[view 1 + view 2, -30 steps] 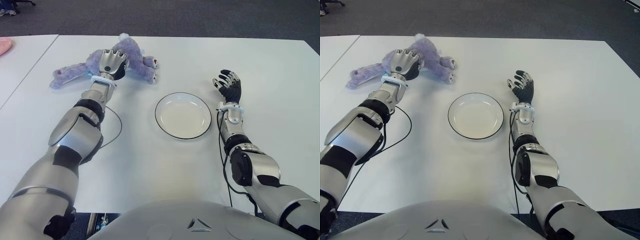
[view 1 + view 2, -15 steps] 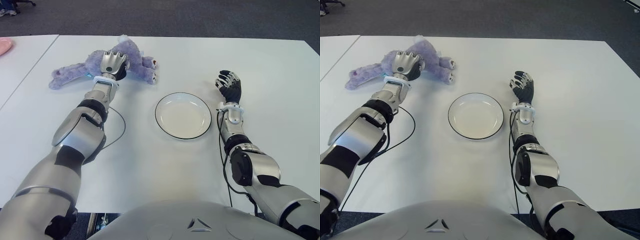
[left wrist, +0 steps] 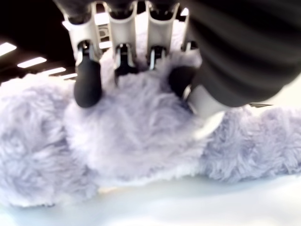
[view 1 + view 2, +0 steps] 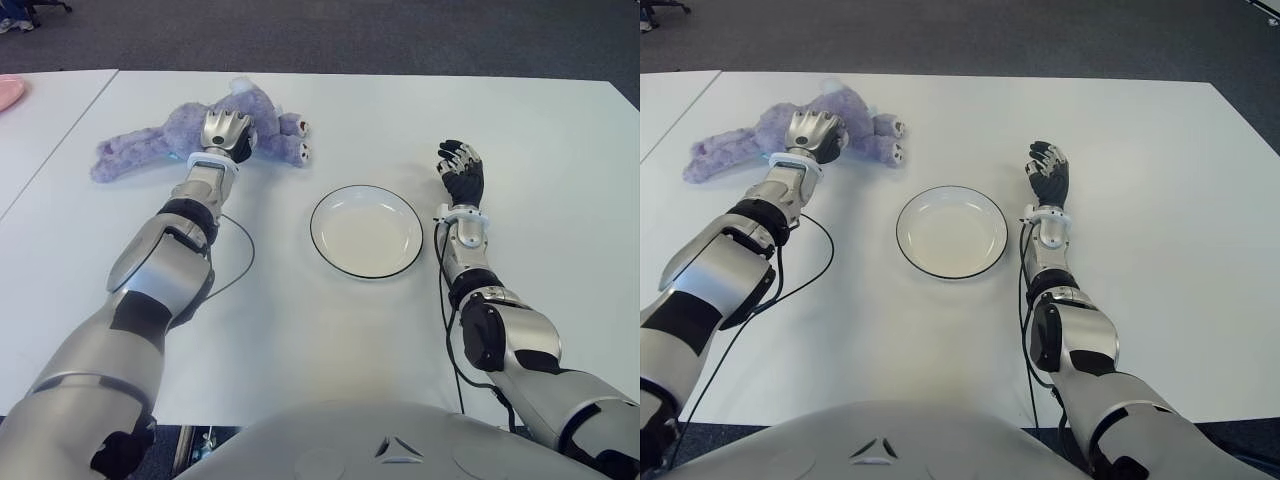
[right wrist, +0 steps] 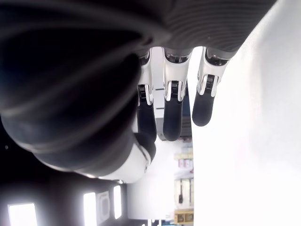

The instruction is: Put the doll into the plate.

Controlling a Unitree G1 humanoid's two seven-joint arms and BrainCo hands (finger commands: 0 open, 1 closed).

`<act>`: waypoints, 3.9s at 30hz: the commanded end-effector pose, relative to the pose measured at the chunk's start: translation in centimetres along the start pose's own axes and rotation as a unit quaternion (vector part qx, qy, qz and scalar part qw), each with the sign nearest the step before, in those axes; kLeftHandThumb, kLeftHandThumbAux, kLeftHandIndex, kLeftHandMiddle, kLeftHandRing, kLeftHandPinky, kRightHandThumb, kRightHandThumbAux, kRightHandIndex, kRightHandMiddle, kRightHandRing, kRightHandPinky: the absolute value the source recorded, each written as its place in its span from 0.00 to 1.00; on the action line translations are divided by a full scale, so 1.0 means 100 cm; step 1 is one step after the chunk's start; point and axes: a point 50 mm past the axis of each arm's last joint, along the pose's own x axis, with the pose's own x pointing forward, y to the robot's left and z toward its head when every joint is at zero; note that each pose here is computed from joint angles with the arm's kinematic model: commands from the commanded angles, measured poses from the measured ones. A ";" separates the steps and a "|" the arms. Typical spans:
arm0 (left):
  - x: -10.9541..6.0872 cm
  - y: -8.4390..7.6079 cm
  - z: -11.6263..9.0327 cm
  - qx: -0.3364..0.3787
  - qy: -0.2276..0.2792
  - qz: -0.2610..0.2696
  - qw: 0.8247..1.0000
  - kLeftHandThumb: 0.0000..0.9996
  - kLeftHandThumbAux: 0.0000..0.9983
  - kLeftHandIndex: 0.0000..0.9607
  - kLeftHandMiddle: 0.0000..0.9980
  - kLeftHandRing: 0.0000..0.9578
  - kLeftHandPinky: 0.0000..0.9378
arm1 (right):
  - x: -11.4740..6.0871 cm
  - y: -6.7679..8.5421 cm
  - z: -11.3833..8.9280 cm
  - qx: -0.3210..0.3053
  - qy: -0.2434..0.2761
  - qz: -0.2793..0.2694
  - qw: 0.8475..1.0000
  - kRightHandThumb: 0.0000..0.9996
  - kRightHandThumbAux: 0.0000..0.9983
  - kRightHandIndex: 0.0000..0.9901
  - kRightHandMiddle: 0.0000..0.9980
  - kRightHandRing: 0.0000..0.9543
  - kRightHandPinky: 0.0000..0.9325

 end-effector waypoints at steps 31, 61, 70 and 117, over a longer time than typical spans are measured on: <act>0.008 0.074 0.039 0.069 -0.228 0.305 0.922 0.70 0.71 0.46 0.86 0.89 0.90 | -0.111 -0.027 -0.113 -0.012 0.265 -0.057 0.963 0.69 0.94 0.29 0.30 0.27 0.22; -0.008 0.131 0.073 0.062 -0.385 0.474 0.790 0.69 0.71 0.46 0.89 0.92 0.94 | -0.106 -0.020 -0.109 -0.006 0.252 -0.045 0.967 0.64 0.95 0.30 0.31 0.27 0.28; -0.017 0.140 0.082 0.063 -0.409 0.486 0.770 0.69 0.71 0.46 0.90 0.93 0.95 | -0.106 -0.019 -0.110 -0.011 0.259 -0.048 0.965 0.61 0.95 0.30 0.30 0.27 0.27; -0.088 0.138 0.116 -0.054 -0.568 0.411 0.711 0.14 0.74 0.87 0.90 0.93 0.94 | -0.108 -0.017 -0.110 -0.041 0.255 -0.049 0.965 0.65 0.94 0.38 0.32 0.28 0.22</act>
